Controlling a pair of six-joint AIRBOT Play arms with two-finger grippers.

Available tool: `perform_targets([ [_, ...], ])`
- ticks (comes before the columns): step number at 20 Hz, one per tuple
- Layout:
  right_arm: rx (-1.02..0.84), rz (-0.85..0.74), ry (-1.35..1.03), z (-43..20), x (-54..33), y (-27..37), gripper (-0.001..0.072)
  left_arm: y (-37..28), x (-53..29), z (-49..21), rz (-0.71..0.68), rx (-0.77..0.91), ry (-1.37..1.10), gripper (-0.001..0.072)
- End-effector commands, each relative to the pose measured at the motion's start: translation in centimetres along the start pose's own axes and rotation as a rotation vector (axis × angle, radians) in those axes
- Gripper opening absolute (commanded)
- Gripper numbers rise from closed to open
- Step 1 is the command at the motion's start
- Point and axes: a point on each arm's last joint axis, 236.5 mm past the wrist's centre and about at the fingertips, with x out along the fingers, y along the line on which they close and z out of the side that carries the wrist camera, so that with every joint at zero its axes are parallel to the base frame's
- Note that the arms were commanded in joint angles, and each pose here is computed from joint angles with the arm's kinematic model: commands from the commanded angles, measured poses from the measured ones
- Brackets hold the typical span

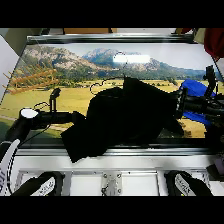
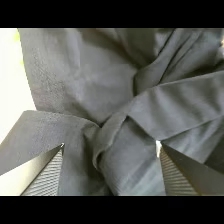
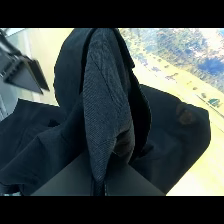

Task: Fold the clothes and pants, and hang the long-sleeved shirts on hangers.

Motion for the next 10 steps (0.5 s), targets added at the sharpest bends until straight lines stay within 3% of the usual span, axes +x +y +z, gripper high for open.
perform_targets([
  [1, 0.000, 0.001, 0.000, 0.0, 0.0, 0.0, 0.0009, -0.3, 3.8, -2.3, -0.082, 0.056, 0.104, 0.0609],
  [10, 0.000, 0.001, 0.000, 0.0, 0.0, 0.0, 0.0010, -2.6, 8.4, -2.3, -0.157, 0.138, 0.237, 0.0609],
])
